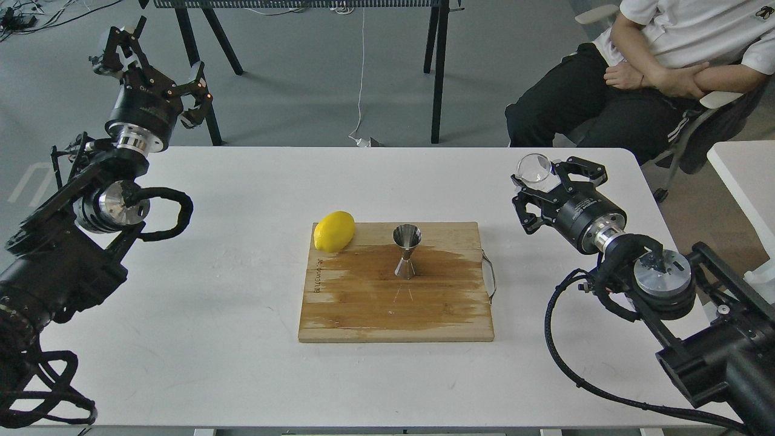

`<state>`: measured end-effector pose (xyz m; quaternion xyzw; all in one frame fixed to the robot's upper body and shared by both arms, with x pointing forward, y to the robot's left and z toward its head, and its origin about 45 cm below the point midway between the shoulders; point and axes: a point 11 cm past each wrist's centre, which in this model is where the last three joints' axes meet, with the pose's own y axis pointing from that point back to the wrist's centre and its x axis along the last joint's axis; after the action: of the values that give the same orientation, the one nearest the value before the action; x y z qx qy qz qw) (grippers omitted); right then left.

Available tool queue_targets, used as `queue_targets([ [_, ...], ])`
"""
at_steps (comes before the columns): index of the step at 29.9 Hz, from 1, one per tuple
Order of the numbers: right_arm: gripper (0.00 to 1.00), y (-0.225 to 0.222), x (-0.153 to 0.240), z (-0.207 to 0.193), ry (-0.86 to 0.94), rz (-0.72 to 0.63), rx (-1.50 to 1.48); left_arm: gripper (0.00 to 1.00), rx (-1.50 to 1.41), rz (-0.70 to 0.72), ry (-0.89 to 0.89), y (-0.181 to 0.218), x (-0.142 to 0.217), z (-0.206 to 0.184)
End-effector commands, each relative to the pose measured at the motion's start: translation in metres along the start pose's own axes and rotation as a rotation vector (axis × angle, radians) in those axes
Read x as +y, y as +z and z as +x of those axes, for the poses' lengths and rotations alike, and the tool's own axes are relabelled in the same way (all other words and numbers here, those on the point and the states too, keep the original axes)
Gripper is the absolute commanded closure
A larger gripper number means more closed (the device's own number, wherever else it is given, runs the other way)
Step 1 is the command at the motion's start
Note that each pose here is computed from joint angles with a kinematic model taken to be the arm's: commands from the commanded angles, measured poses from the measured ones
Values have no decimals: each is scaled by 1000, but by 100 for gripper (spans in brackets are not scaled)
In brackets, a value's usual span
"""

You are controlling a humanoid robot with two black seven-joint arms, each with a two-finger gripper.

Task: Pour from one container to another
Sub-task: 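Reach the right gripper to the jigger on the board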

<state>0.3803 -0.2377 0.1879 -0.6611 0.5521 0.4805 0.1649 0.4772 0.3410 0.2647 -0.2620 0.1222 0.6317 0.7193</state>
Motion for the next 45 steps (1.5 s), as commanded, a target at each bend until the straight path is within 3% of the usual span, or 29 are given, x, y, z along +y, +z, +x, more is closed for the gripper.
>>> queue_targets([
  [1, 68, 32, -11, -25, -31, -45, 121, 0, -7, -2, 4, 3, 1, 3],
  [8, 68, 73, -22, -51, -79, -99, 337, 0, -12, -5, 6, 6, 1, 5],
  [21, 68, 115, -19, -51, -152, -85, 849, 0, -13, -5, 5, 6, 1, 5],
  [45, 68, 116, -28, -43, -145, -45, 999, 0, -17, -16, -1, 13, 0, 5],
])
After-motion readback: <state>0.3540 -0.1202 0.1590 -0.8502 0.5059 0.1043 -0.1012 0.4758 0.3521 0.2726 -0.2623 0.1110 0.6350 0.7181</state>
